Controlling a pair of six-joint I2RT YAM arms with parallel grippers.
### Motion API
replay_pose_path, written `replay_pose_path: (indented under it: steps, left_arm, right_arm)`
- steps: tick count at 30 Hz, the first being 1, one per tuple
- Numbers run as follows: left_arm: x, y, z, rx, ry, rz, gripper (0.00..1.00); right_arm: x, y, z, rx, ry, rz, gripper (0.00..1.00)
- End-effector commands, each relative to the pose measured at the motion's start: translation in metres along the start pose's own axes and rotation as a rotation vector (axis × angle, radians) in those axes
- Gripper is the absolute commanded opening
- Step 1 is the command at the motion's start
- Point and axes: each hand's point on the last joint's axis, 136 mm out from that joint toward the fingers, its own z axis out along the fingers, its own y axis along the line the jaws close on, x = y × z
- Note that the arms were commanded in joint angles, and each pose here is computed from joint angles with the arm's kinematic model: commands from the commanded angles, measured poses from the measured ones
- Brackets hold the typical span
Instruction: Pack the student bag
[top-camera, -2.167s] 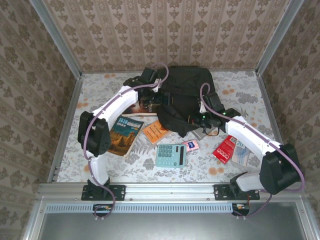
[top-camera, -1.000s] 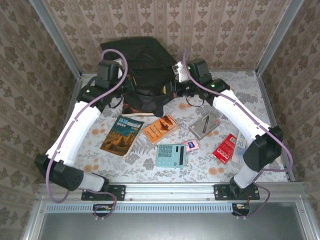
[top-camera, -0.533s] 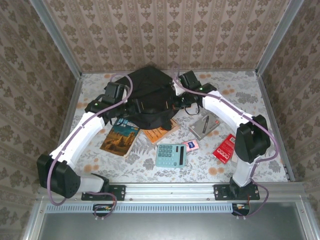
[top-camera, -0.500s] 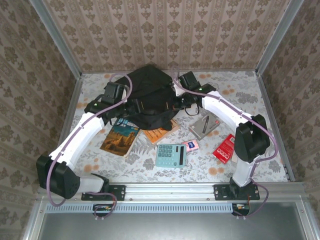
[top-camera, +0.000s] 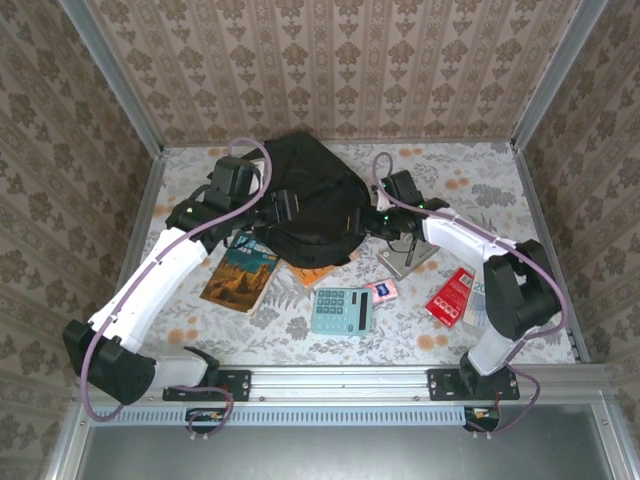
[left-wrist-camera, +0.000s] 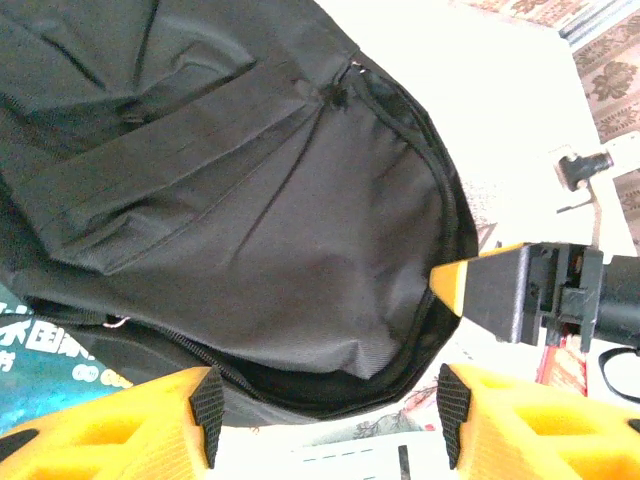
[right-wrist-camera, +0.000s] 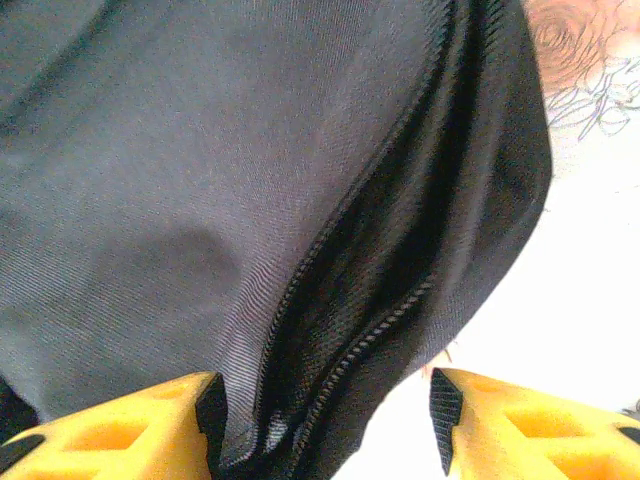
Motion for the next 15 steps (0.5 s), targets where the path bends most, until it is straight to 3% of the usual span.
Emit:
replay_pose_path:
  steps: [1,5,15]
  left_arm:
    - [-0.006,-0.015,0.002,0.027,-0.006,0.074,0.61]
    - [-0.009,-0.027,0.008,0.032,0.007,0.112,0.61]
    - [-0.023,-0.047,0.023,0.084,0.015,0.132,0.61]
  right_arm:
    - [-0.026,0.036,-0.016,-0.196,-0.115,0.076,0.58]
    - [-0.024,0.03,-0.011,-0.223,-0.103,0.128,0.5]
    - [-0.021,0.019,-0.007,-0.276,-0.096,0.197,0.08]
